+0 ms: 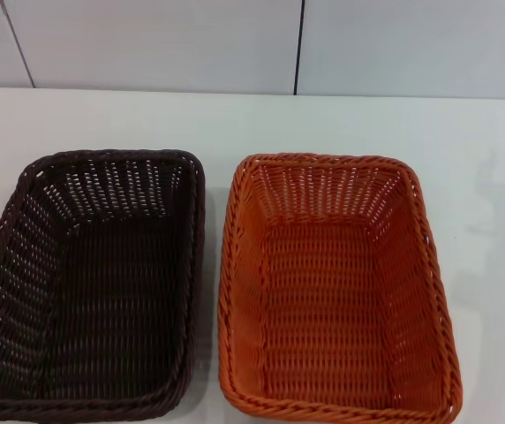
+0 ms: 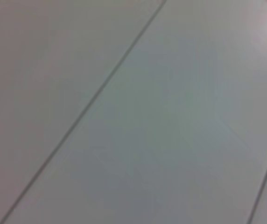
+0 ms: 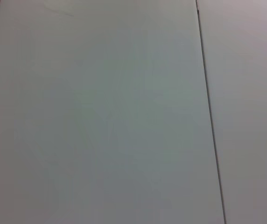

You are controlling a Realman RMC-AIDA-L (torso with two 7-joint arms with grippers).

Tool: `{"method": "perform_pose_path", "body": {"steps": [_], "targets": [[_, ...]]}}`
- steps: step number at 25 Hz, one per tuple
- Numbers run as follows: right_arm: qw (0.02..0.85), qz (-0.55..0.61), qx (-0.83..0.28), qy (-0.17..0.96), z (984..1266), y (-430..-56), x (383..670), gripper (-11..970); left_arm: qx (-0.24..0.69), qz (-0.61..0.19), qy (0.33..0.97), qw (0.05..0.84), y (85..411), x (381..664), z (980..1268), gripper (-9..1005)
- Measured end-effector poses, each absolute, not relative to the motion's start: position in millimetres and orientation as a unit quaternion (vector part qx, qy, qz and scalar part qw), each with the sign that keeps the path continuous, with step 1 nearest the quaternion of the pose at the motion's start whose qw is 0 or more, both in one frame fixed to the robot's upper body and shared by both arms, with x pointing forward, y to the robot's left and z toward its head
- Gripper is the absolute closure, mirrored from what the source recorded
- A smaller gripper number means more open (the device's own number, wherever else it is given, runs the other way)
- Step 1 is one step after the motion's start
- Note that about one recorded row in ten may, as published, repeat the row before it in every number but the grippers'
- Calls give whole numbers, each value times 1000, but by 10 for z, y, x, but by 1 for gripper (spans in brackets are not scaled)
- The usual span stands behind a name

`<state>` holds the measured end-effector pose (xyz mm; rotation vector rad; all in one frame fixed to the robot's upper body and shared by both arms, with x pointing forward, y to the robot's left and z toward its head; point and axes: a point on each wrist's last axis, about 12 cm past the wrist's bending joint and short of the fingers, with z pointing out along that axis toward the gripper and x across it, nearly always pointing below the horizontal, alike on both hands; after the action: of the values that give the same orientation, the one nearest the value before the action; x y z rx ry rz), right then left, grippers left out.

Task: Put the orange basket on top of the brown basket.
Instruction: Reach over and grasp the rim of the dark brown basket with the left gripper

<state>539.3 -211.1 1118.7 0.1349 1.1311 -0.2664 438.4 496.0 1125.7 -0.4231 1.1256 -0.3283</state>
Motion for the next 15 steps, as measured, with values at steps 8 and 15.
{"method": "perform_pose_path", "body": {"steps": [8,15], "targets": [[835,-124,61,532,11191,-2104,5433,369,-167,-204,551,792,4902,4421,11380,215],[836,-124,60,532,11197,-2105,5445,370,-163,-214,564,781,4882,4419,11388,216]]}}
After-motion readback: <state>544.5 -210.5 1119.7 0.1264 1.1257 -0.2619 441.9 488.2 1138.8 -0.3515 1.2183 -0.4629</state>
